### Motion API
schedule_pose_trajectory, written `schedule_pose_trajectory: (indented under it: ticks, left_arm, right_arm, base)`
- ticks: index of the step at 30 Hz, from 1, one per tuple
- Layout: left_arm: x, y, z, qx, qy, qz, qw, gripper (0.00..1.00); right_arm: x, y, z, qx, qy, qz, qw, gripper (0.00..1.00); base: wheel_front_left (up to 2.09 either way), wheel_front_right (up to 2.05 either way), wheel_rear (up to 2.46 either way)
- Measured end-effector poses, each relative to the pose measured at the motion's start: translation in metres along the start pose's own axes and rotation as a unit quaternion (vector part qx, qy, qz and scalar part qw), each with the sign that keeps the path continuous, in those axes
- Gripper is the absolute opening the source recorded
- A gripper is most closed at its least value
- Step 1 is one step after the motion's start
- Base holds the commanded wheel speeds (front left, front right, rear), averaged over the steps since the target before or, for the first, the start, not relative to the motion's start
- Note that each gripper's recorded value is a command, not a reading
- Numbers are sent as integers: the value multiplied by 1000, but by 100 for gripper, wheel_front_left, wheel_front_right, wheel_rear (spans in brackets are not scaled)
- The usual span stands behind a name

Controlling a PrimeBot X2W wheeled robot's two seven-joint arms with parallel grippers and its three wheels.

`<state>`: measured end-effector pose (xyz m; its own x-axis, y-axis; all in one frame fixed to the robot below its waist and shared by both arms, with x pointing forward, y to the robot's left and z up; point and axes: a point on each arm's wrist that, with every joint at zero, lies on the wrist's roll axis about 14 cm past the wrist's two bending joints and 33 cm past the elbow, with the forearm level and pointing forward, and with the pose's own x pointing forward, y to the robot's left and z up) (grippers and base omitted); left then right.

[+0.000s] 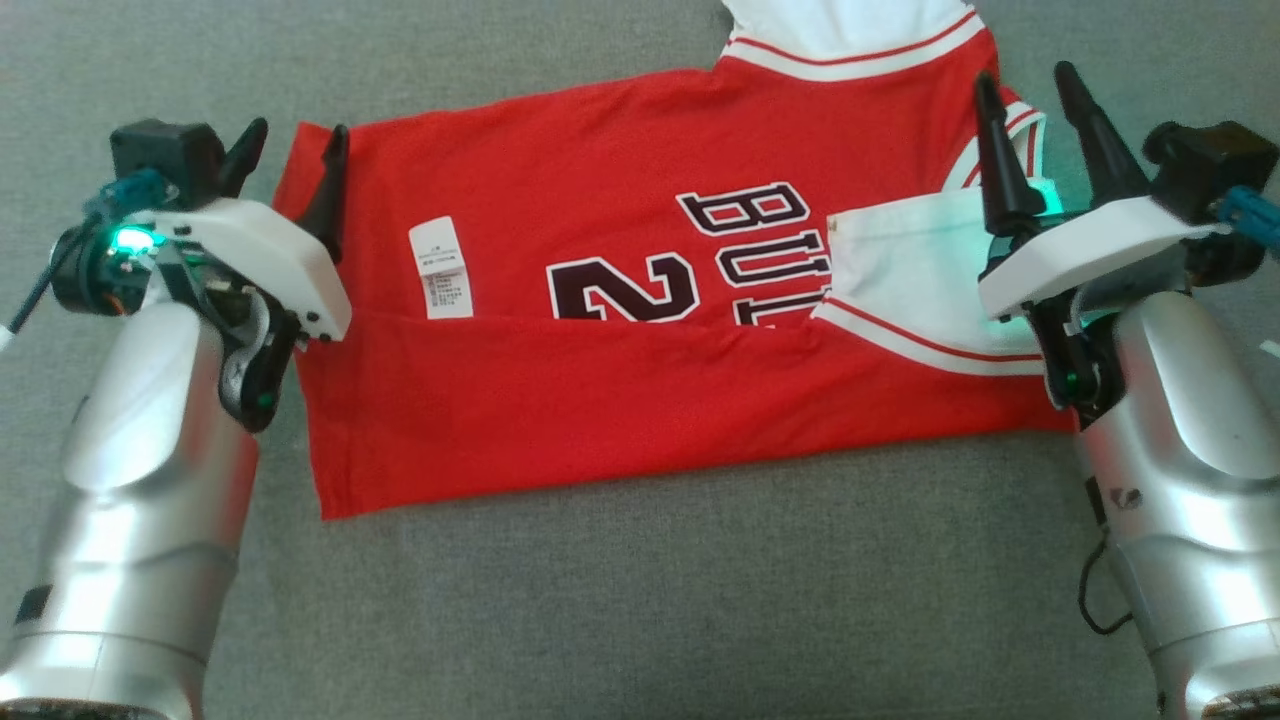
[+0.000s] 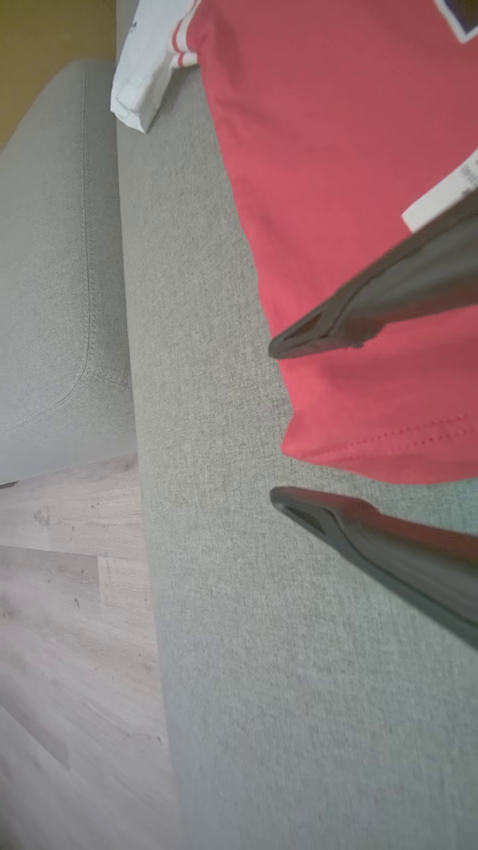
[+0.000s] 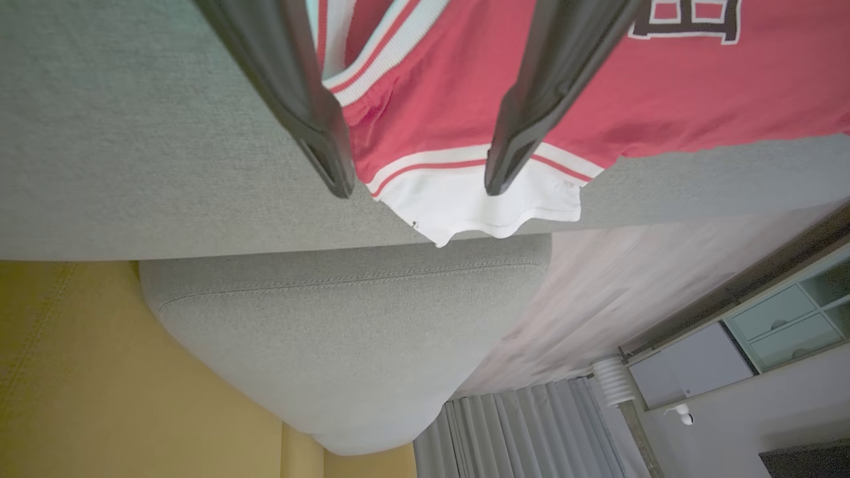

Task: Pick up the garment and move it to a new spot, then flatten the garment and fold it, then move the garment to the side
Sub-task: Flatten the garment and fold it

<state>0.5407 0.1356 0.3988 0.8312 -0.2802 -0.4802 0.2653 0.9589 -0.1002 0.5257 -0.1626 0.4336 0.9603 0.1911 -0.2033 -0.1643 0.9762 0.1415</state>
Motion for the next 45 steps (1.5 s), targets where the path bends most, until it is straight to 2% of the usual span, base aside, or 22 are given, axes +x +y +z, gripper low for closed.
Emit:
schedule_pose_trajectory:
  ticks: [7, 13, 14, 15, 16, 17, 25, 30, 34, 40, 45]
  left_arm:
    - [13, 3, -14, -17, 15, -3, 1000, 100]
    - [18, 8, -21, -17, 19, 3, 1000, 98]
    - [18, 10, -20, -17, 17, 4, 1000, 82]
    - [20, 13, -18, -18, 14, 8, 1000, 43]
    - [20, 15, -17, -18, 12, 10, 1000, 15]
    - [20, 16, -17, -19, 10, 12, 1000, 0]
    - [23, 17, -25, -28, 15, 13, 999, 0]
    - [23, 15, -6, -28, -32, 10, 999, 0]
    - [21, 6, 14, -26, -73, -2, 997, 0]
    - [16, 1, 31, -24, -110, -9, 994, 0]
    - [11, 5, 25, -28, -110, -5, 994, 0]
  right_arm:
    - [7, -2, -17, -7, 19, 5, 1000, 100]
    - [18, -5, -10, -18, 13, 9, 1000, 100]
    - [21, -4, -8, -20, 12, 12, 1000, 100]
    - [26, -1, -7, -28, 12, 20, 999, 100]
    - [28, 0, -6, -31, 12, 23, 999, 100]
    - [30, 0, -6, -34, 14, 25, 999, 100]
    - [53, 1, -4, -51, 33, 36, 997, 100]
    - [76, 3, 6, -57, 38, 38, 997, 100]
    - [104, 1, 7, -59, 74, 29, 995, 100]
    - [132, 6, -10, -67, 131, 29, 989, 100]
    - [151, 14, -31, -72, 171, 32, 982, 100]
  base:
    - [0, 0, 0]
    - [0, 0, 0]
    - [0, 0, 0]
    - [0, 0, 0]
    - [0, 0, 0]
    - [0, 0, 0]
    - [0, 0, 0]
    - [0, 0, 0]
    - [0, 0, 0]
    - [0, 0, 0]
    - [0, 0, 0]
